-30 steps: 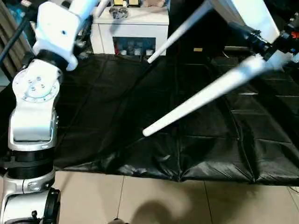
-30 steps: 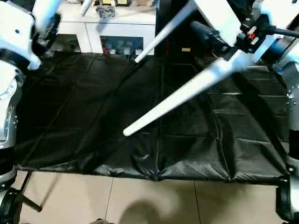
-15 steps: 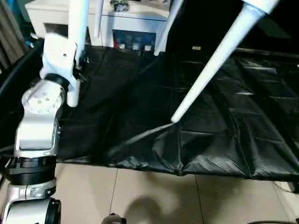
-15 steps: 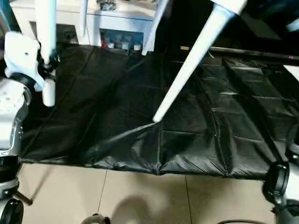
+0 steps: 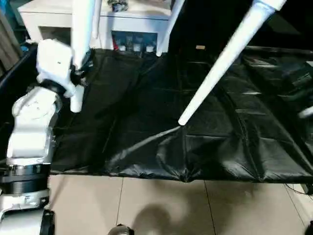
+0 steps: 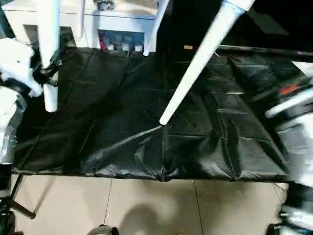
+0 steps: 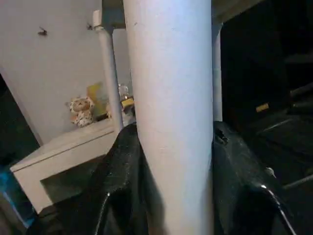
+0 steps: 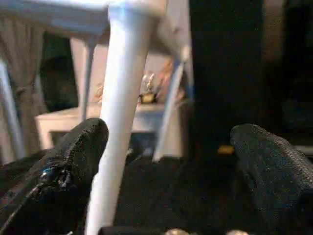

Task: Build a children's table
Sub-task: Flip table

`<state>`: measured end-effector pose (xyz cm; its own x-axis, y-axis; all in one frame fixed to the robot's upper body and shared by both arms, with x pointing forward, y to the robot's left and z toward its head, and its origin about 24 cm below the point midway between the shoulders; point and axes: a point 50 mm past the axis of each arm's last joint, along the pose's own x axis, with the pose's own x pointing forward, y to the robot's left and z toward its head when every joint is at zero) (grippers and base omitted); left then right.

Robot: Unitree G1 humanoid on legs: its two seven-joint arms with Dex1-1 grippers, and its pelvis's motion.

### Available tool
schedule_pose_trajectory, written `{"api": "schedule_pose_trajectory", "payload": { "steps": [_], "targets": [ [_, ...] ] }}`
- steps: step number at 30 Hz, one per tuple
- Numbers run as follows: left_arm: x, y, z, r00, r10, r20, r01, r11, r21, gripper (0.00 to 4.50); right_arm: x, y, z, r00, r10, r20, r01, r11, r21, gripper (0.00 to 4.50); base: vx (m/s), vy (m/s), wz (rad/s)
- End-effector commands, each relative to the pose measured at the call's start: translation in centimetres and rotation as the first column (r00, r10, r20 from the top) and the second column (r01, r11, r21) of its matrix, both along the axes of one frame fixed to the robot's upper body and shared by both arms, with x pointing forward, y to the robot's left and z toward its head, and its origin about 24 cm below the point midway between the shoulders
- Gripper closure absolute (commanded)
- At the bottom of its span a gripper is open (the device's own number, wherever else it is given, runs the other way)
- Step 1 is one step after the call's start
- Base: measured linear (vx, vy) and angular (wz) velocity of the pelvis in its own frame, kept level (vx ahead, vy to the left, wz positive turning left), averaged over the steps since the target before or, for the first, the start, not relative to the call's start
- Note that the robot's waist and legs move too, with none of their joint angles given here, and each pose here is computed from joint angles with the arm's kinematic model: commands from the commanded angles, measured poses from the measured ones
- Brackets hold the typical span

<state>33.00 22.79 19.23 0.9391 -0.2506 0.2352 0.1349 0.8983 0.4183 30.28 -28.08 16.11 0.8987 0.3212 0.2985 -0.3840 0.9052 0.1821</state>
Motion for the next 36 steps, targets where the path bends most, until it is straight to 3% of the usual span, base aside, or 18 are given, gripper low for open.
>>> {"api": "schedule_pose_trajectory", "payload": {
  "steps": [1,4,5,7,8,10,20,23,27,29,30,31,36],
  "targets": [
    [0.2,-0.8,-2.1,0.992,-0.073,-0.107,0.082,0.994,0.074,2.8,0.8,1.0,-0.7,0.999,0.046,-0.023,-0.046,0.999,0.005,0.0,0.0,0.0,0.0],
    [0.1,-0.5,-2.3,0.99,-0.082,-0.114,0.091,0.993,0.075,2.8,1.9,1.8,-1.3,0.996,0.076,-0.037,-0.075,0.997,0.015,0.0,0.0,0.0,0.0],
    [0.0,-0.3,-2.3,0.989,-0.092,-0.119,0.103,0.991,0.086,2.8,3.0,2.7,-1.6,0.992,0.116,-0.044,-0.115,0.993,0.029,0.0,0.0,0.0,0.0],
    [0.0,-0.3,-2.3,0.988,-0.096,-0.121,0.107,0.99,0.087,2.8,3.4,3.1,-1.7,0.99,0.13,-0.045,-0.129,0.991,0.032,0.0,0.0,0.0,0.0],
    [-0.2,-0.1,-2.4,0.985,-0.108,-0.131,0.121,0.988,0.097,2.8,4.5,4.2,-2.1,0.984,0.164,-0.07,-0.164,0.986,0.018,0.0,0.0,0.0,0.0],
    [-0.6,0.0,-2.4,0.982,-0.125,-0.144,0.14,0.985,0.1,2.8,5.4,5.2,-2.4,0.976,0.201,-0.086,-0.201,0.98,0.008,0.0,0.0,0.0,0.0],
    [-2.6,0.9,-3.0,0.958,-0.177,-0.226,0.217,0.962,0.165,2.8,8.4,8.9,-2.8,0.952,0.263,-0.155,-0.277,0.957,-0.08,0.0,0.0,0.0,0.0],
    [-2.7,1.0,-3.0,0.956,-0.182,-0.23,0.222,0.962,0.162,2.8,8.3,9.8,-2.4,0.923,0.36,-0.135,-0.373,0.924,-0.084,0.0,0.0,0.0,0.0],
    [-2.7,1.2,-3.0,0.957,-0.176,-0.231,0.215,0.964,0.158,2.8,6.4,11.0,-2.4,0.785,0.608,-0.118,-0.619,0.771,-0.149,0.0,0.0,0.0,0.0],
    [-2.6,1.3,-3.1,0.958,-0.171,-0.231,0.21,0.965,0.157,2.8,5.5,10.9,-2.6,0.746,0.656,-0.116,-0.666,0.729,-0.159,0.0,0.0,0.0,0.0],
    [-2.6,1.3,-3.1,0.958,-0.171,-0.231,0.21,0.965,0.157,2.8,5.5,10.9,-2.6,0.746,0.656,-0.116,-0.666,0.729,-0.159,0.0,0.0,0.0,0.0],
    [-2.6,1.5,-3.2,0.959,-0.161,-0.233,0.2,0.967,0.156,2.8,4.5,10.8,-3.1,0.724,0.68,-0.115,-0.688,0.702,-0.183,0.0,0.0,0.0,0.0],
    [-2.5,1.8,-3.6,0.958,-0.147,-0.248,0.189,0.97,0.154,2.8,3.8,10.7,-3.6,0.723,0.682,-0.113,-0.689,0.697,-0.2,0.0,0.012,-0.005,0.0]
  ]
}}
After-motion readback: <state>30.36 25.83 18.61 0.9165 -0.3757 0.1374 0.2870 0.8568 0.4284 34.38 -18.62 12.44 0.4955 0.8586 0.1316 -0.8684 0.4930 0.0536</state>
